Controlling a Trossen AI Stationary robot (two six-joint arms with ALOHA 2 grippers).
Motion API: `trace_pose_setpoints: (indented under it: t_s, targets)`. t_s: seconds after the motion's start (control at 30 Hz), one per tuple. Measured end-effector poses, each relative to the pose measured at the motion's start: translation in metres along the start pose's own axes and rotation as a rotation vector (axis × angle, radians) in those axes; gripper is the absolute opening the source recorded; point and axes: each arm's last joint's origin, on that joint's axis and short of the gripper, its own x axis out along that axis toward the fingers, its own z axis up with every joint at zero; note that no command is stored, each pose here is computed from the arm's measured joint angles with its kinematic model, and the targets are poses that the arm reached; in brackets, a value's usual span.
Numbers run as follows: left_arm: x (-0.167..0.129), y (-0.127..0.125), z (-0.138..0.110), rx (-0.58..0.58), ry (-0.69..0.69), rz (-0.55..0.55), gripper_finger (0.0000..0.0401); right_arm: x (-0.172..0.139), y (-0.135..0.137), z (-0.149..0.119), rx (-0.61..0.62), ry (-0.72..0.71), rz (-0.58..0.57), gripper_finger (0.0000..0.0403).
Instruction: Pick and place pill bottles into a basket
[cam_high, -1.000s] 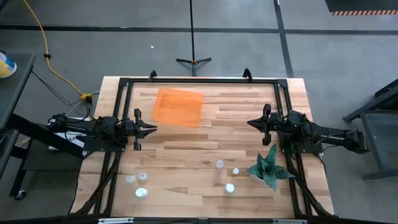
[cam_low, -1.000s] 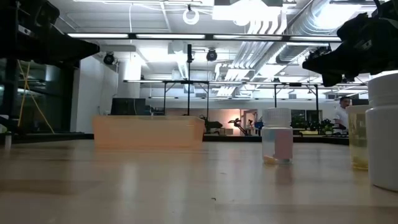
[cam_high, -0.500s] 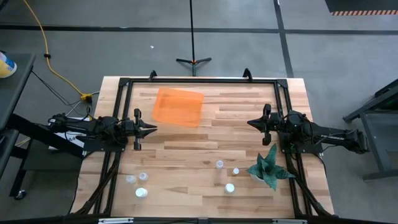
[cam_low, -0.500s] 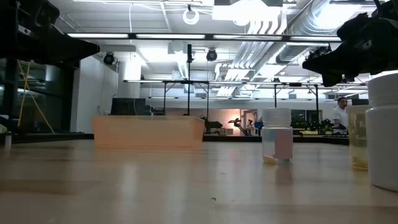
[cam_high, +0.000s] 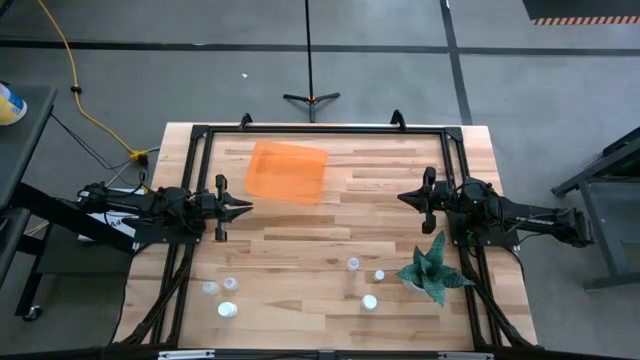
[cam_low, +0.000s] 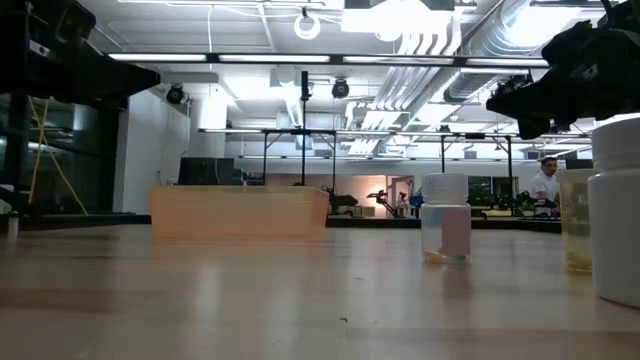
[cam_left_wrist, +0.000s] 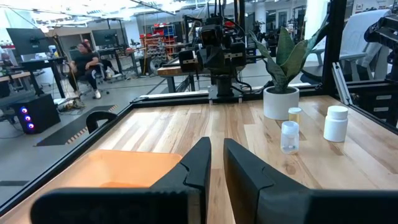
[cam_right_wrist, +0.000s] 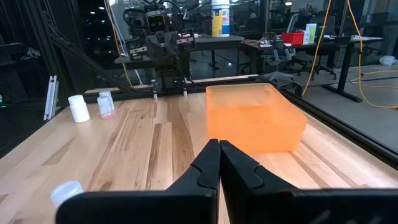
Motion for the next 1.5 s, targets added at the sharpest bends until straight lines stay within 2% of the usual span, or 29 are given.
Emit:
trace_pose_setpoints:
  t_s: [0.57,0.73,0.87,1.1,1.2,1.5]
  targets:
    - [0.0,0.0,0.0,0.0,0.0,0.0,0.0079,0.0,0.0,0.0,0.001,0.0,0.0,0.0]
    - [0.0,0.0,0.0,0.0,0.001,0.0,0.0079,0.0,0.0,-0.001,0.059,0.014,-0.002,0.0]
    - [0.0,0.0,0.0,0.0,0.001,0.0,0.0079,0.0,0.0,-0.001,0.06,0.014,-0.001,0.0]
    - [0.0,0.0,0.0,0.0,0.0,0.0,0.0079,0.0,-0.004,0.001,-0.086,-0.016,-0.127,0.0]
    - [0.0,0.0,0.0,0.0,0.0,0.0,0.0079,0.0,-0.005,0.002,-0.093,-0.017,-0.164,0.0]
    - [0.0,0.0,0.0,0.0,0.0,0.0,0.0079,-0.001,-0.004,0.01,-0.065,-0.111,-0.153,0.0001]
